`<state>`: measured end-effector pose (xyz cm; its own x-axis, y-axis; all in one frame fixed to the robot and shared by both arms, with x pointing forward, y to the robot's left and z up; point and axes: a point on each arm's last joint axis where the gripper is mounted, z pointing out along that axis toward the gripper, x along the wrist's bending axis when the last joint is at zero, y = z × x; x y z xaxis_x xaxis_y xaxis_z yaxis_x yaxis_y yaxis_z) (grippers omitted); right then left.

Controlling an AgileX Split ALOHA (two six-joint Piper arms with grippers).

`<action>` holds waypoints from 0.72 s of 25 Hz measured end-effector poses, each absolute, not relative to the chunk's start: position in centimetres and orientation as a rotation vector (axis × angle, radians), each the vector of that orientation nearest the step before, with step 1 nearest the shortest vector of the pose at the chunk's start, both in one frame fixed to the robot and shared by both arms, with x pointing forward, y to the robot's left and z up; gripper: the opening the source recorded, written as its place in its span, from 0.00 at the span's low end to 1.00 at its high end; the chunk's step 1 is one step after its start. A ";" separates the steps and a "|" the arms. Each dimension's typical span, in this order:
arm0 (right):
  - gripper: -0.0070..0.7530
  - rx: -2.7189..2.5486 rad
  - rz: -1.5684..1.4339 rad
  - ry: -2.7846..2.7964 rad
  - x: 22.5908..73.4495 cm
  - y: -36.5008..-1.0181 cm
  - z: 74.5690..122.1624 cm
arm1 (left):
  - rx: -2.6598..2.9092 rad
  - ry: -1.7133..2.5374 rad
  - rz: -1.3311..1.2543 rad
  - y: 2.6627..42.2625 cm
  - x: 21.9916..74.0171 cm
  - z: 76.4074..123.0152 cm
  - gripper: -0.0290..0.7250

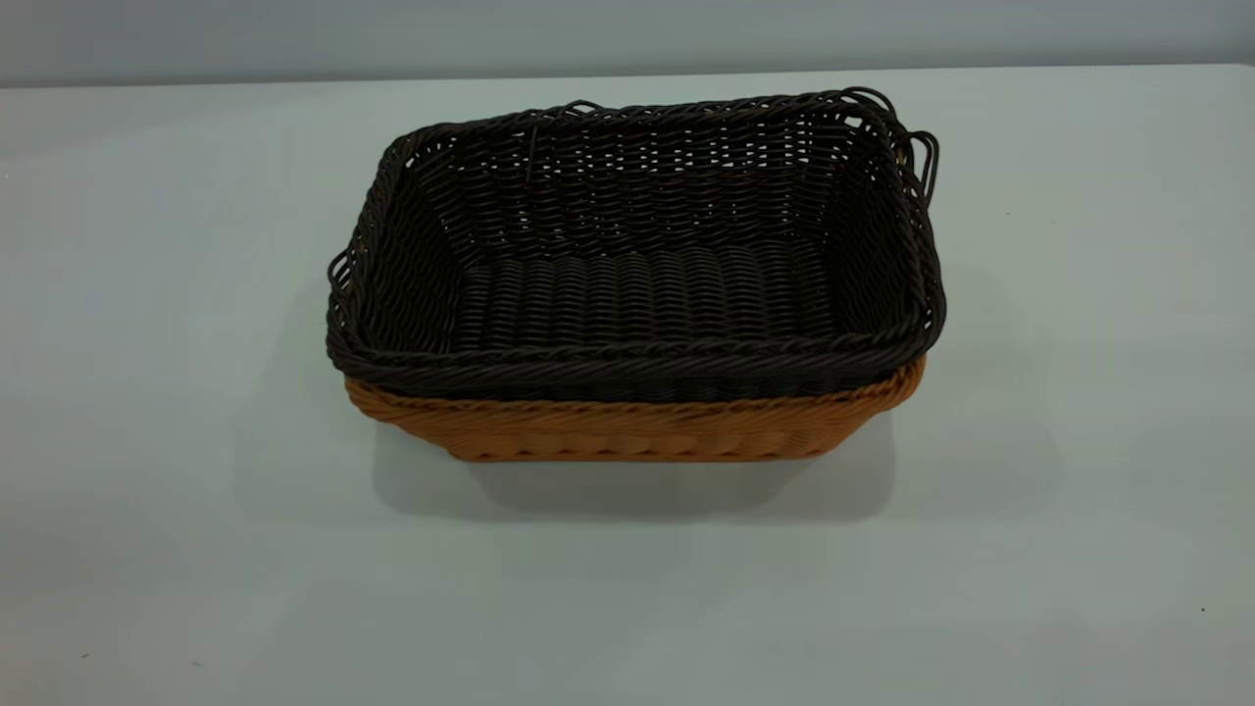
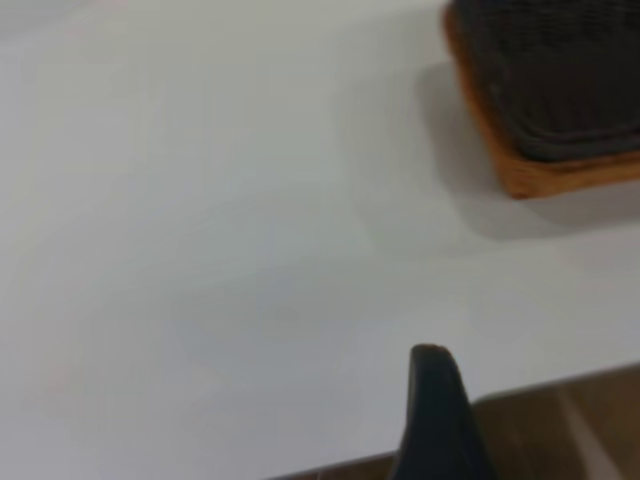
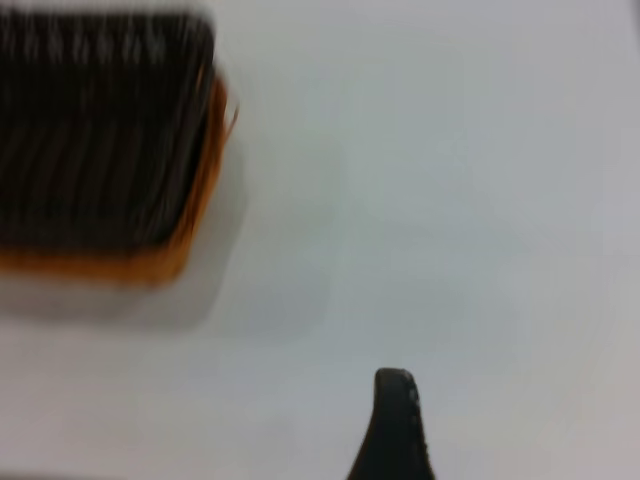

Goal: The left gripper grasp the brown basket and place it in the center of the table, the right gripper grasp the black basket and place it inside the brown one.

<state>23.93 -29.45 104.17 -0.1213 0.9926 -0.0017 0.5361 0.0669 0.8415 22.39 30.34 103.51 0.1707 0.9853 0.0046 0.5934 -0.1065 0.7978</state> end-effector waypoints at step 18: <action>0.69 1.532 0.945 1.683 23.1 -29.5 104.0 | 1.681 1.657 0.827 30.1 22.3 103.5 0.62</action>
